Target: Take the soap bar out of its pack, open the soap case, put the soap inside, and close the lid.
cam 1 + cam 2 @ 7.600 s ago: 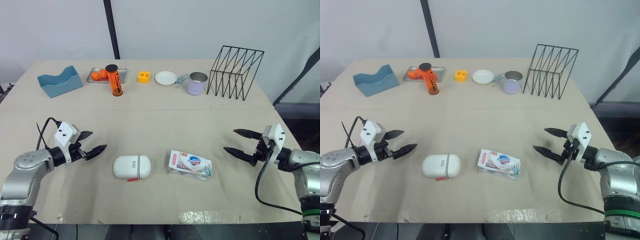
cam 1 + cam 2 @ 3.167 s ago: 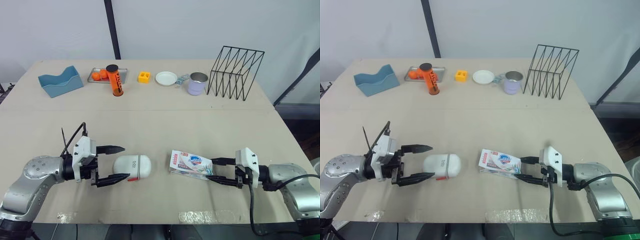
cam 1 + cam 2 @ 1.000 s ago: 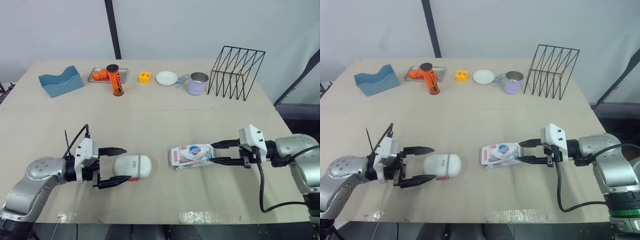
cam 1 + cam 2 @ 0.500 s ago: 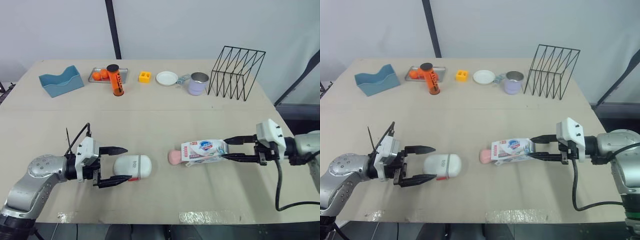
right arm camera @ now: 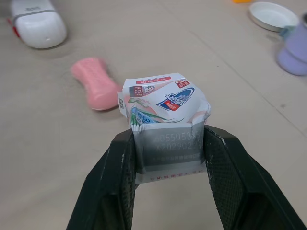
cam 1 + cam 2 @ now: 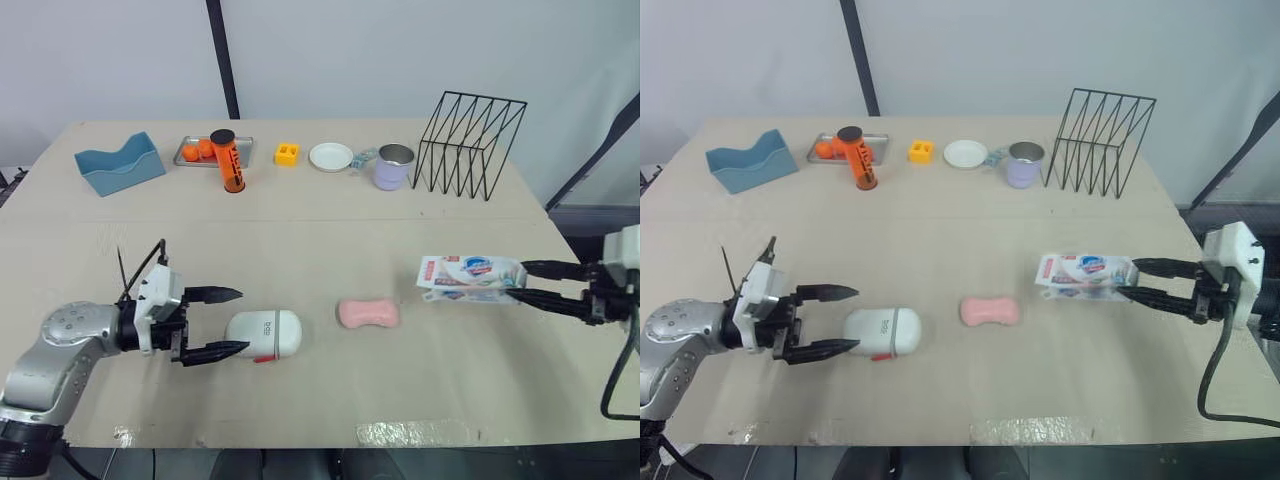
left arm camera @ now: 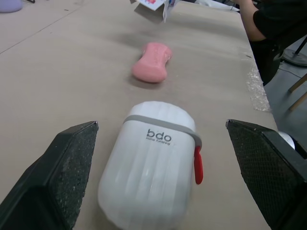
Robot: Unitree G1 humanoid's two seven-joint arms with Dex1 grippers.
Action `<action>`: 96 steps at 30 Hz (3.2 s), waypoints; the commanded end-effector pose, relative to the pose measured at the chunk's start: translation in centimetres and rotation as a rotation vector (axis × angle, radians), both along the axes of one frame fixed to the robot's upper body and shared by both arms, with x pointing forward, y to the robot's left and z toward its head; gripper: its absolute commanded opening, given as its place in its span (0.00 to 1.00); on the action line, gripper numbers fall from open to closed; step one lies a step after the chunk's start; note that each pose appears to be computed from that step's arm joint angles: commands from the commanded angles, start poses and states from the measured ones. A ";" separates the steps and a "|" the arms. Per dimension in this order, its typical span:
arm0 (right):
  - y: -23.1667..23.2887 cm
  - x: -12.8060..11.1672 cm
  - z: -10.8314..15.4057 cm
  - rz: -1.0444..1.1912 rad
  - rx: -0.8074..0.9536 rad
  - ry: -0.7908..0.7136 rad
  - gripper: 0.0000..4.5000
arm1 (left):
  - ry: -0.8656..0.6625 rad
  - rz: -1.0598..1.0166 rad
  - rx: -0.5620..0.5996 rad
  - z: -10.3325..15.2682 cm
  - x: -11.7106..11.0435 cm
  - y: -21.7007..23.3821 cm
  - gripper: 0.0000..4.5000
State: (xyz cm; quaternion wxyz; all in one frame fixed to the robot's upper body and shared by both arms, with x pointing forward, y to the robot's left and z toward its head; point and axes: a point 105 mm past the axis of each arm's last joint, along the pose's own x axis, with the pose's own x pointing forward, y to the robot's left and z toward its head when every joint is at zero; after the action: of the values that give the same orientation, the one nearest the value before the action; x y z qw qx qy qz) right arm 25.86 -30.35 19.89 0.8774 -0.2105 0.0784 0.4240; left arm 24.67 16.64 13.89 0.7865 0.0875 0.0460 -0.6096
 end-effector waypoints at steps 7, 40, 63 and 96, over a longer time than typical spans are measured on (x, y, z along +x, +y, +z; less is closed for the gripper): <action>-4.9 2.5 1.5 -0.374 0.207 -0.249 0.47 | -0.067 0.025 0.006 1.4 0.4 0.8 1.00; -0.6 2.3 -10.5 -0.758 0.269 0.030 0.47 | -0.035 0.029 -0.028 1.0 -0.7 -0.5 1.00; -3.2 2.0 -6.1 -0.622 0.237 -0.159 1.00 | -0.037 0.026 -0.028 0.6 -0.4 -1.0 1.00; 18.2 0.4 -3.2 0.679 0.106 -0.012 1.00 | -0.077 -0.016 0.088 -0.2 -0.6 0.2 1.00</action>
State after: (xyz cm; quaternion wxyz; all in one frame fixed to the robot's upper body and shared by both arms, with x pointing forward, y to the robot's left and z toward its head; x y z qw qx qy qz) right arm 26.55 -12.92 15.89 0.7048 -0.1767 -0.0097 0.6870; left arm 23.94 16.35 13.15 0.7796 0.1286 0.0473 -0.6112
